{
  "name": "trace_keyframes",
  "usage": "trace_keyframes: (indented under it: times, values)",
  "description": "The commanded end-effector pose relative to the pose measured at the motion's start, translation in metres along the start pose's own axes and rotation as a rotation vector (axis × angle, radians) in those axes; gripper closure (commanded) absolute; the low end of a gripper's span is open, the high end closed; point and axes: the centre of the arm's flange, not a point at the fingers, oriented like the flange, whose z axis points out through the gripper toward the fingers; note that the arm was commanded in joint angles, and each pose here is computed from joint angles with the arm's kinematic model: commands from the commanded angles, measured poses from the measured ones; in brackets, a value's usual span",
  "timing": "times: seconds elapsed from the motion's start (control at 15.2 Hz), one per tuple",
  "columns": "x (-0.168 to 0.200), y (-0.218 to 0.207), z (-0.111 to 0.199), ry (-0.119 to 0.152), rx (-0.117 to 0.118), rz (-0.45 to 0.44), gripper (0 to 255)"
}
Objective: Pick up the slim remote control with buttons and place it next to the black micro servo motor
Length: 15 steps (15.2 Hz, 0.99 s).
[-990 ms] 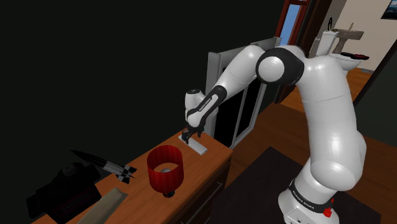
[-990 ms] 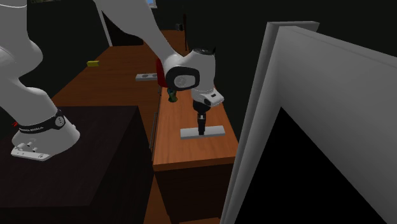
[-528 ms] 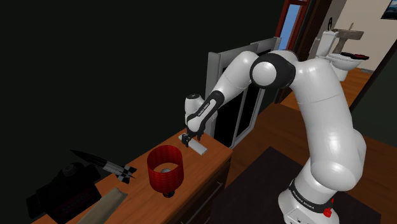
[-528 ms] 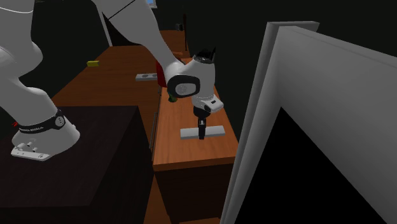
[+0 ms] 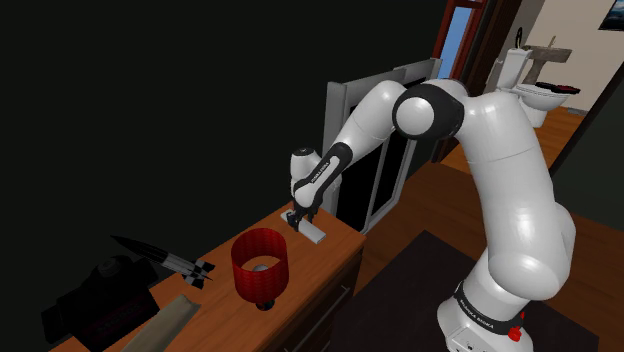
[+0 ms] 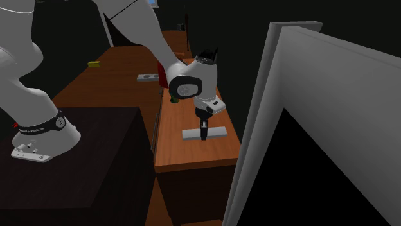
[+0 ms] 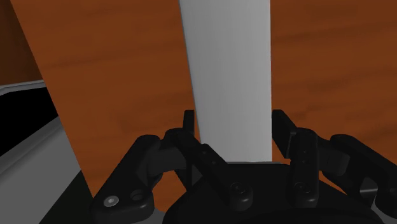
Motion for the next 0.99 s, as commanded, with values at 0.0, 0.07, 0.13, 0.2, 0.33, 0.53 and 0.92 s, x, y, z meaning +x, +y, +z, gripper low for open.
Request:
trace_keyframes:
  times: [0.0, 0.07, 0.13, 0.2, 0.33, 0.53, 0.92]
  values:
    - [0.000, 0.000, 0.000, 0.000, 0.000, 0.000, 255]
    - [0.000, 0.000, 0.000, 0.000, 0.000, 0.000, 255]
    - [0.000, 0.000, 0.000, 0.000, 0.000, 0.000, 255]
    - [0.000, 0.000, 0.000, 0.000, 0.000, 0.000, 255]
    - [0.000, 0.000, 0.000, 0.000, 0.000, 0.000, 255]
    - [0.000, 0.000, -0.010, 0.000, 0.000, 0.000, 255]
    - [0.000, 0.001, -0.042, 0.000, 0.000, 0.000, 255]
